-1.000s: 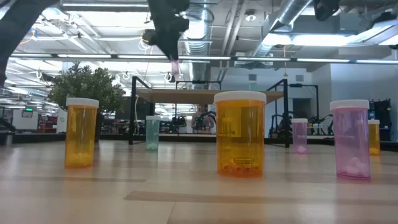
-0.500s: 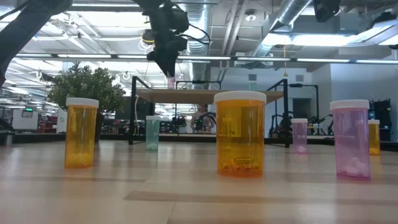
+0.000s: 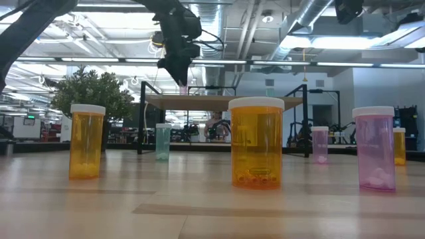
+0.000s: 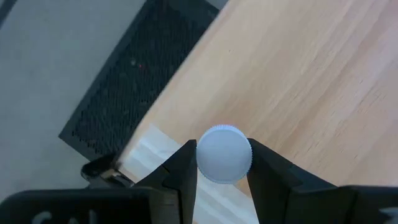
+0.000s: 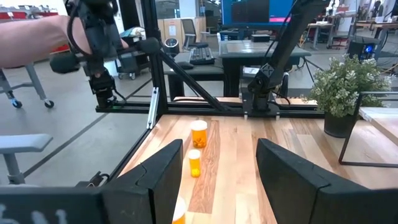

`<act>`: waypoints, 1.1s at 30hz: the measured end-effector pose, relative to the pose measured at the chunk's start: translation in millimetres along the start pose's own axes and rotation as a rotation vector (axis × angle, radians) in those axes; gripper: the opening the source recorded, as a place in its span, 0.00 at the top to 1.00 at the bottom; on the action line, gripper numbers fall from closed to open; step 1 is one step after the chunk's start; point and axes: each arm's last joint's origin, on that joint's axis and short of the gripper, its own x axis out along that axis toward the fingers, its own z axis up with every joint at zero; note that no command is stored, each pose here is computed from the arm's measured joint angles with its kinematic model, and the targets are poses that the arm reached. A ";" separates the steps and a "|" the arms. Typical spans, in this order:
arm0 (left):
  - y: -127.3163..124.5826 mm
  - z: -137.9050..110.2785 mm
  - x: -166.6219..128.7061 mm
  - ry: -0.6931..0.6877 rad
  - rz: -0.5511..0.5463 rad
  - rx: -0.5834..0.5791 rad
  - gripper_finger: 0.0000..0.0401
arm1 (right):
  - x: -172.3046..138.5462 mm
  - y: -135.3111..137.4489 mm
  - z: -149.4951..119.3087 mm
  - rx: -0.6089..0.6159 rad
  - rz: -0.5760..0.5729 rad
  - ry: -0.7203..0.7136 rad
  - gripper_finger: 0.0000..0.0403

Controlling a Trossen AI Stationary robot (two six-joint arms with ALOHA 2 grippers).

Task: Pick and place medicine bottles onto shelf by color
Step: Put the top left pink pill bottle on the shelf, then put the bottom left big orange pill bottle on the shelf

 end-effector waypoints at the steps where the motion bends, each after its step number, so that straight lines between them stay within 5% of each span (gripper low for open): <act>1: 0.4 -1.5 3.1 0.014 0.000 0.000 0.75 | 0.0 0.1 0.0 0.000 0.000 0.000 0.44; 10: 0.6 -3.0 8.4 0.027 0.007 -0.014 0.74 | 0.0 0.1 0.2 0.001 0.001 -0.002 0.44; 27: -0.4 -5.3 8.1 0.053 0.037 0.000 0.52 | 0.0 0.1 0.0 0.000 0.001 0.000 0.44; 33: 0.3 -13.0 -12.3 0.045 0.038 0.032 0.52 | 0.0 0.0 -0.3 -0.002 0.000 0.003 0.44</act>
